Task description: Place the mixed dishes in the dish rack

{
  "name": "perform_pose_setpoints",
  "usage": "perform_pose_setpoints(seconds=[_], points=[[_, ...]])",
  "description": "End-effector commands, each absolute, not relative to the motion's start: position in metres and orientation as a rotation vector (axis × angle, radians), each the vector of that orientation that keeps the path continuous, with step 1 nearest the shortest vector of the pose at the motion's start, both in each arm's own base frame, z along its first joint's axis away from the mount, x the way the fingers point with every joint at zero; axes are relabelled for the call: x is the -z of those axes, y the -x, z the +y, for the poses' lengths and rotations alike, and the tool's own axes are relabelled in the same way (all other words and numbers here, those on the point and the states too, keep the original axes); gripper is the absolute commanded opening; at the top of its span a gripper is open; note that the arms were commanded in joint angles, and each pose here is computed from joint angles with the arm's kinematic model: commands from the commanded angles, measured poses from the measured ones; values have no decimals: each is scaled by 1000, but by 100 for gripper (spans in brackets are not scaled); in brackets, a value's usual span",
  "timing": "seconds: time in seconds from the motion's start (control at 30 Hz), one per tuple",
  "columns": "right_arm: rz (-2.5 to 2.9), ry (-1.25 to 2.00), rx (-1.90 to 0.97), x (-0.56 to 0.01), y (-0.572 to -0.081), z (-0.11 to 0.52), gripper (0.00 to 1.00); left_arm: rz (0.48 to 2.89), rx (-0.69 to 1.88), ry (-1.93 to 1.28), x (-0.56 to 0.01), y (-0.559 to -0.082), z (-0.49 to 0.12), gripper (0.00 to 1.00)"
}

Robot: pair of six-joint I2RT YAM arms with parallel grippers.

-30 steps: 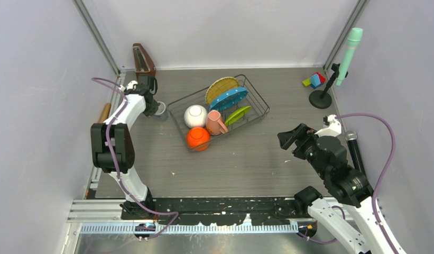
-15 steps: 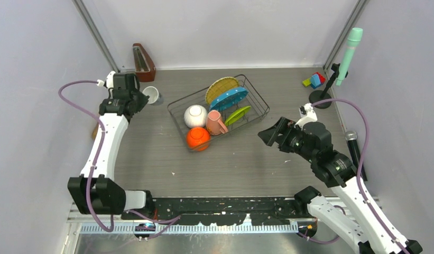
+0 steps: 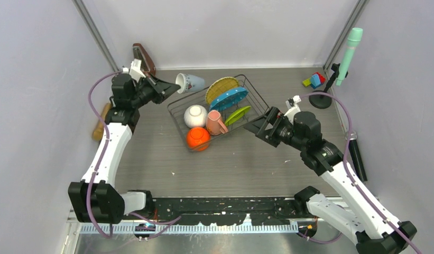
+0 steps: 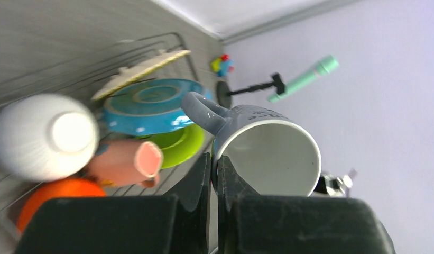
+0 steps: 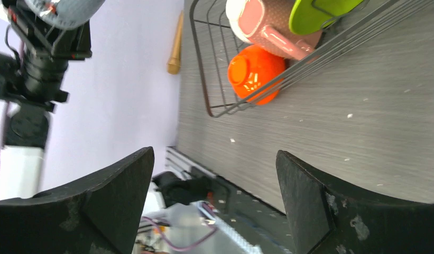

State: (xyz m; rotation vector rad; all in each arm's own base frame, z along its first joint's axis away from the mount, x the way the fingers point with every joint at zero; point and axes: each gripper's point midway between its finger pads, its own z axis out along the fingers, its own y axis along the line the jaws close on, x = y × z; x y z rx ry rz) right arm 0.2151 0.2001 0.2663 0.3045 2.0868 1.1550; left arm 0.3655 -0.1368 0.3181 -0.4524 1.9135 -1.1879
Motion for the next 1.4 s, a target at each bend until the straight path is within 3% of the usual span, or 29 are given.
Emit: perform_pose_setpoints(seconds=[0.0, 0.33, 0.67, 1.07, 1.37], points=[[1978, -511, -1405, -314, -229, 219, 92, 1658, 1437, -9, -407, -334, -188, 0], [1724, -683, -1782, -381, -240, 233, 93, 1524, 1643, -208, -433, -307, -248, 0], [1624, -704, -1954, -409, -247, 241, 93, 1488, 1706, -309, -435, -291, -269, 0], [1556, -713, -2042, -427, -250, 243, 93, 1457, 1736, -360, -431, -289, -276, 0], [1597, -658, -1889, -418, -249, 237, 93, 1467, 1741, -344, -429, -291, -276, 0]])
